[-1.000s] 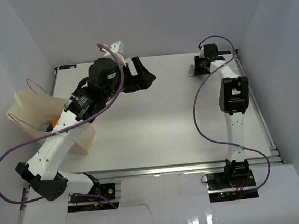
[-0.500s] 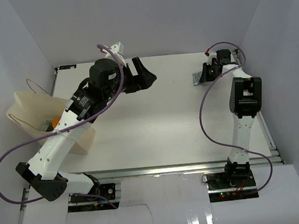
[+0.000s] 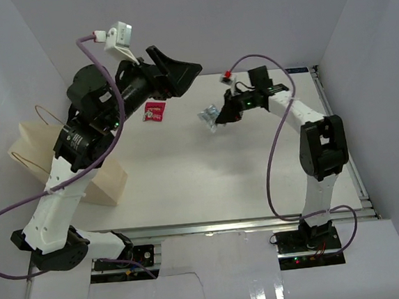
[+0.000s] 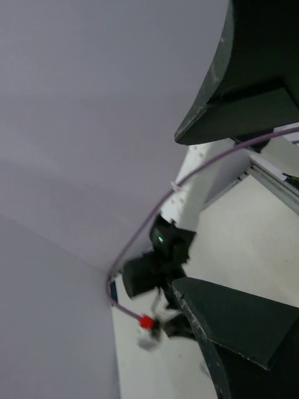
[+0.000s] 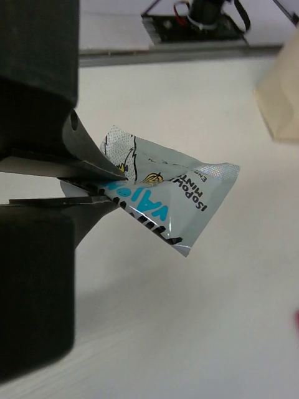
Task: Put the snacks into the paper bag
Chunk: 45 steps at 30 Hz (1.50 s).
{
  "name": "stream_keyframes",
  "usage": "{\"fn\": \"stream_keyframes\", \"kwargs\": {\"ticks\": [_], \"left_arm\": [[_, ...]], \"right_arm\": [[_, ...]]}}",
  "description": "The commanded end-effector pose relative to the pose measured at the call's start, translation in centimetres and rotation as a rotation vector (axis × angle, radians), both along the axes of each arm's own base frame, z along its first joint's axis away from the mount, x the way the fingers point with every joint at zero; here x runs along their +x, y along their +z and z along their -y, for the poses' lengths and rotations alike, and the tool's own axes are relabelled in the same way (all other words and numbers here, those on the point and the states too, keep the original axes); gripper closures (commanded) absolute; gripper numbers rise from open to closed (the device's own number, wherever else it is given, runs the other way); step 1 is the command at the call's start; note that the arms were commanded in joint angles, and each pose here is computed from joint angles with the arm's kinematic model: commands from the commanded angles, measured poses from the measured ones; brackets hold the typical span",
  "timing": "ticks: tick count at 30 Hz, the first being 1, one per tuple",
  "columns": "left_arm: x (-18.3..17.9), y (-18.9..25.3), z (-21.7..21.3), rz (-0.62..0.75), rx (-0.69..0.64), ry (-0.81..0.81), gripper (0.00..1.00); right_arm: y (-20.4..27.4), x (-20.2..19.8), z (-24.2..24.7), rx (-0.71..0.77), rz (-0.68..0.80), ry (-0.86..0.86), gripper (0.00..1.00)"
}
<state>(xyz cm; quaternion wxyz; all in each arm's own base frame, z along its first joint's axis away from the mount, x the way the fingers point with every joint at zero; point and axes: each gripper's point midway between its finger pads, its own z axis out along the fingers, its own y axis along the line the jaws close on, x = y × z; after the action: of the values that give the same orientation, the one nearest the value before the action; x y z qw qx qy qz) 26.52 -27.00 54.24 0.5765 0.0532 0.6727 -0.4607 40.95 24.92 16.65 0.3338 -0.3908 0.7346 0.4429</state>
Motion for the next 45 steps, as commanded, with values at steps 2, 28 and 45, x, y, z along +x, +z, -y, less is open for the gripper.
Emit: {"fn": "stream_keyframes", "kwargs": {"ticks": [2, 28, 45], "left_arm": [[-4.9, 7.5, -0.8, 0.206, -0.107, -0.15, 0.02], [-11.6, 11.6, -2.4, 0.276, -0.277, -0.353, 0.02], [-10.8, 9.9, -2.0, 0.218, -0.27, -0.34, 0.02]], "right_arm": [[8.9, -7.6, -12.2, 0.137, 0.089, 0.311, 0.88], [27.8, -19.8, -40.0, 0.715, 0.449, -0.011, 0.83], [28.6, -19.1, -39.9, 0.712, 0.637, -0.059, 0.2]]}}
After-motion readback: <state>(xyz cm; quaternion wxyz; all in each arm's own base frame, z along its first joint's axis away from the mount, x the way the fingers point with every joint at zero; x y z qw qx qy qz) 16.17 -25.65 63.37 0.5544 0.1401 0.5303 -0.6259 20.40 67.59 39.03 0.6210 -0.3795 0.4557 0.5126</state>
